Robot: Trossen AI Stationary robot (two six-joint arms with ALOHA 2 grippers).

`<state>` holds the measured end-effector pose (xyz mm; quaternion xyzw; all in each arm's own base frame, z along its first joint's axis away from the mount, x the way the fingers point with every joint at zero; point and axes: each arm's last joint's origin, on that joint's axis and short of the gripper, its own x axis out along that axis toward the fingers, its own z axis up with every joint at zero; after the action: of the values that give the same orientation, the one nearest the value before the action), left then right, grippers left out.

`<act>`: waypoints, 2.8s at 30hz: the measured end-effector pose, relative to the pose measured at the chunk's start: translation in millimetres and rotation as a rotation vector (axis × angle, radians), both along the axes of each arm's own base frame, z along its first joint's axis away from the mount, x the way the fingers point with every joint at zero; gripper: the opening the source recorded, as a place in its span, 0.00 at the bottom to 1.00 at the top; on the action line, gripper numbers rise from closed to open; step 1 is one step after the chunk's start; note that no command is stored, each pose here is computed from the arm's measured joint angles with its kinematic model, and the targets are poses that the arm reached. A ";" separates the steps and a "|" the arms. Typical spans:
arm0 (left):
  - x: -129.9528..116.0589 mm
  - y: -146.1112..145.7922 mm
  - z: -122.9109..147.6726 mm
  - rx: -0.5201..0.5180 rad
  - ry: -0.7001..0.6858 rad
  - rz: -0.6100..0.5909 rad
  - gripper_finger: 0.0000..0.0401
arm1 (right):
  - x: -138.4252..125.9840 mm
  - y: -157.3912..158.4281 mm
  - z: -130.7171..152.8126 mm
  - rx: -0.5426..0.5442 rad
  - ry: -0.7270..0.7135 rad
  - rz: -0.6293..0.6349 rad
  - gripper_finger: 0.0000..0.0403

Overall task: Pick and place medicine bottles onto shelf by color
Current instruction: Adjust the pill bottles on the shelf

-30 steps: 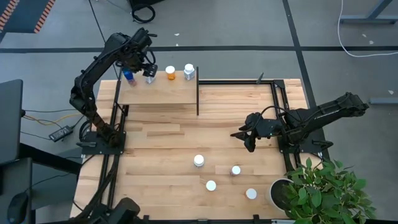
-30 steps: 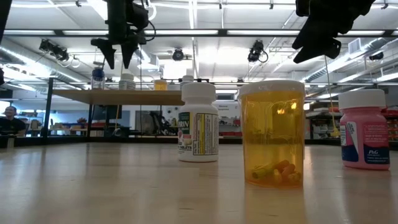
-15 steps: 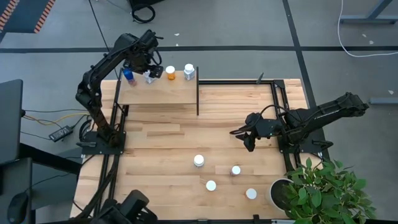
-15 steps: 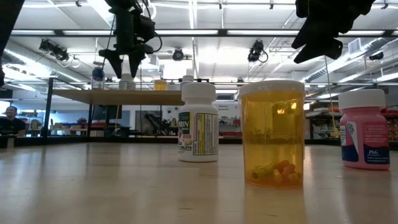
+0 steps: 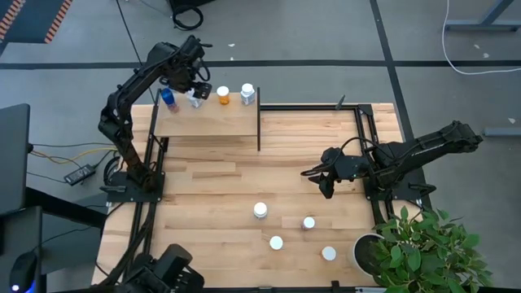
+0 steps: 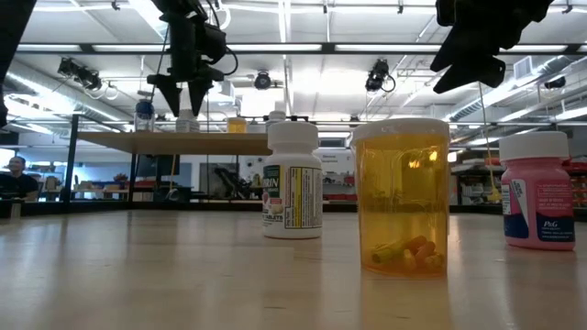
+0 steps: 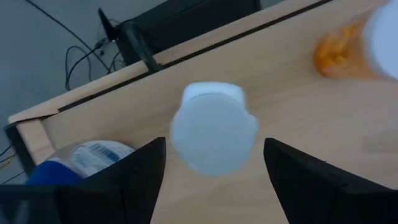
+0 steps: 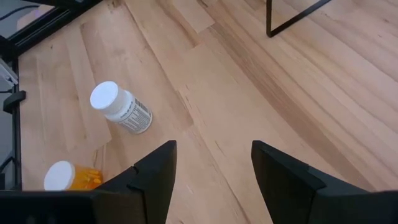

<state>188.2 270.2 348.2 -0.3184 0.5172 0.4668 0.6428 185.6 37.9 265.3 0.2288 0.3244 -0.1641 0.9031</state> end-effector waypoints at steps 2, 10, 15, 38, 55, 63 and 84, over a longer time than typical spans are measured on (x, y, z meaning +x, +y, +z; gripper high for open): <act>0.5 0.8 0.2 0.007 -0.006 0.000 0.70 | 0.0 0.0 0.0 0.000 0.000 0.000 0.54; 0.1 1.3 0.3 0.008 -0.026 0.070 0.70 | 0.0 0.0 0.0 0.000 0.000 0.000 0.54; 0.0 0.4 0.1 -0.002 -0.036 0.120 0.70 | 0.0 0.0 0.0 0.000 0.000 0.000 0.54; 14.9 2.3 -18.0 -0.073 0.004 0.120 0.63 | 0.5 0.2 0.5 0.008 -0.009 -0.005 0.54; 12.5 -1.0 -18.0 -0.103 0.014 0.199 0.61 | 0.5 0.3 0.5 0.005 -0.008 -0.001 0.54; 9.1 -8.0 7.7 -0.097 0.014 0.170 0.63 | 0.8 0.4 0.9 -0.014 -0.009 0.017 0.54; -29.1 -18.9 80.7 0.198 -0.084 0.292 0.63 | 0.8 0.9 0.8 -0.012 -0.004 0.042 0.54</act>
<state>159.1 251.3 429.0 -0.3446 0.3896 0.5902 0.6174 186.4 38.8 266.1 0.2169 0.3261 -0.1468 0.9083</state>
